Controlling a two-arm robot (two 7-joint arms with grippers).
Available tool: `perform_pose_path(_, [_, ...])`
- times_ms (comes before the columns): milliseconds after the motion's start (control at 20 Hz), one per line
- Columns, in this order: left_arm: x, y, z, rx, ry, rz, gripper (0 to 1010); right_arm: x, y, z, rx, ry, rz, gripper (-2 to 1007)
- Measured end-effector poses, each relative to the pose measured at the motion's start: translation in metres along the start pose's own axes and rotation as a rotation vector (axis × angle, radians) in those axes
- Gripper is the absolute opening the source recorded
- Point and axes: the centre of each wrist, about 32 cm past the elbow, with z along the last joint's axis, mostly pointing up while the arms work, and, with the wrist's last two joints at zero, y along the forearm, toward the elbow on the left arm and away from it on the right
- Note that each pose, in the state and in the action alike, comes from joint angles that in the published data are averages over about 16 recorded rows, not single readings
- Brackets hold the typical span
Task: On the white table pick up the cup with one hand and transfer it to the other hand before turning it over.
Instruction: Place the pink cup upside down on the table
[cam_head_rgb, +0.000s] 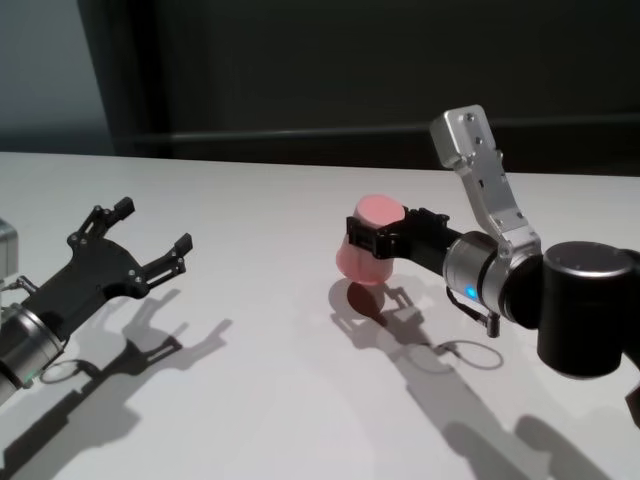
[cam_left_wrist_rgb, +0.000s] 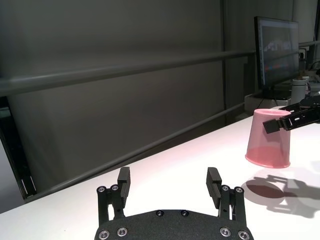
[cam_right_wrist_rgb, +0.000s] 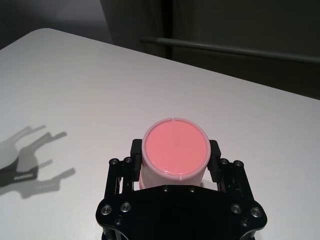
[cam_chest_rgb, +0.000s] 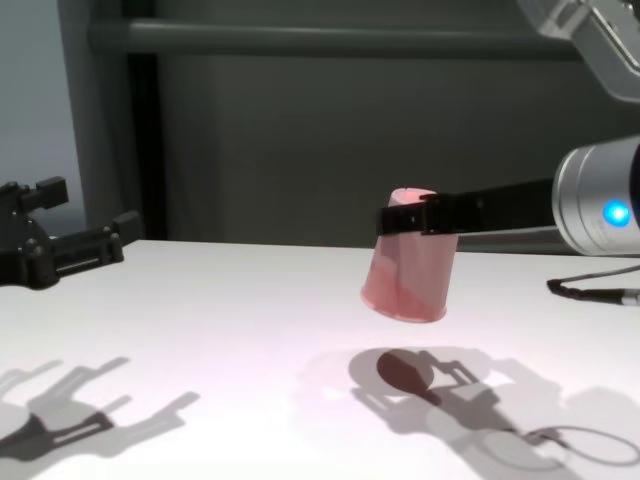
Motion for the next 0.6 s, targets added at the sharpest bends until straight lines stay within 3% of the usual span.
perform_pose_path(600, [0.0000,0.0000,0.0000,0.000,0.000,0.000,1001,-0.0099,0.0112,-0.0089,-0.072,-0.044,0.024,747])
